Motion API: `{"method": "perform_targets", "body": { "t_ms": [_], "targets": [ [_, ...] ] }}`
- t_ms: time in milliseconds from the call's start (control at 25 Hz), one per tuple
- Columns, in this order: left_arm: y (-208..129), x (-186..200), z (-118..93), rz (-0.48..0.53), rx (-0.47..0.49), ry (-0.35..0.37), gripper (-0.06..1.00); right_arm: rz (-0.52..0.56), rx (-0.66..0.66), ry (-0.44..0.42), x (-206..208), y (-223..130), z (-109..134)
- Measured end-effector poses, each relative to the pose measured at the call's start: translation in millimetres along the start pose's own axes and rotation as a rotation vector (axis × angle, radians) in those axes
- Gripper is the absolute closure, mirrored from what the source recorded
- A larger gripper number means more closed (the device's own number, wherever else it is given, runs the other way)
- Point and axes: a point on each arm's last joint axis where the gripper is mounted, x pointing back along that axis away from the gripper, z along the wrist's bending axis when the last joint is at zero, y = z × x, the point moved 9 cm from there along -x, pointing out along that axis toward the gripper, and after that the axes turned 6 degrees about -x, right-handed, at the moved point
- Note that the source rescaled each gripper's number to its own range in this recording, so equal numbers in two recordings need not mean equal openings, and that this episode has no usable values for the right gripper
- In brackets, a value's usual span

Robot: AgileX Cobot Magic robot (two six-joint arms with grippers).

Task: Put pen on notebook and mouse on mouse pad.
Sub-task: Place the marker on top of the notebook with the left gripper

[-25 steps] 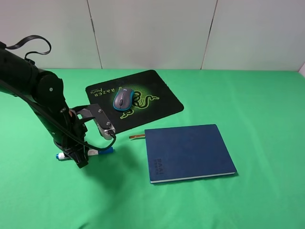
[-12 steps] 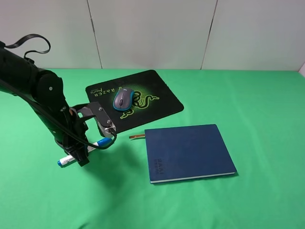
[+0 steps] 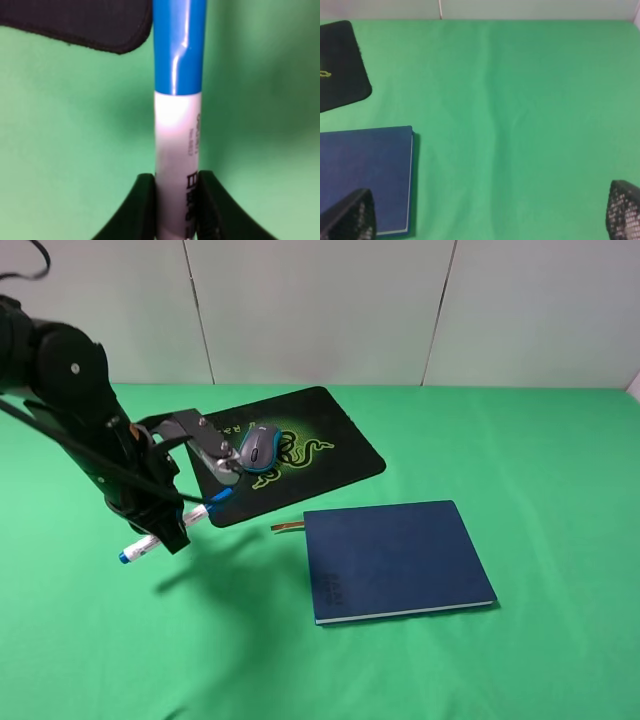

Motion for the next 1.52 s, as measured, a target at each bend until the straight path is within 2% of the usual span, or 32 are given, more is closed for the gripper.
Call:
{"method": "perform_targets", "body": {
  "t_ms": [160, 440, 520, 680, 960, 1320, 1520],
  "targets": [
    [16.8, 18.3, -4.7, 0.015, -0.025, -0.015, 0.94, 0.0, 0.0, 0.0, 0.0, 0.0, 0.0],
    [59.5, 44.4, -21.9, -0.028, -0.151, 0.043, 0.94, 0.0, 0.0, 0.0, 0.0, 0.0, 0.0],
    [68.8, 45.6, -28.4, -0.015, -0.175, 0.038, 0.94, 0.0, 0.0, 0.0, 0.0, 0.0, 0.0],
    [92.8, 34.1, -46.7, 0.046, -0.24, 0.006, 0.94, 0.0, 0.0, 0.0, 0.0, 0.0, 0.0],
    [145.7, 7.8, -84.7, 0.047, -0.361, -0.009, 0.94, 0.0, 0.0, 0.0, 0.0, 0.0, 0.0],
    [165.2, -35.8, -119.4, 0.101, -0.446, -0.034, 0.94, 0.0, 0.0, 0.0, 0.0, 0.0, 0.0],
    [170.0, -47.9, -132.5, 0.083, -0.474, -0.034, 0.94, 0.0, 0.0, 0.0, 0.0, 0.0, 0.0]
  ]
}}
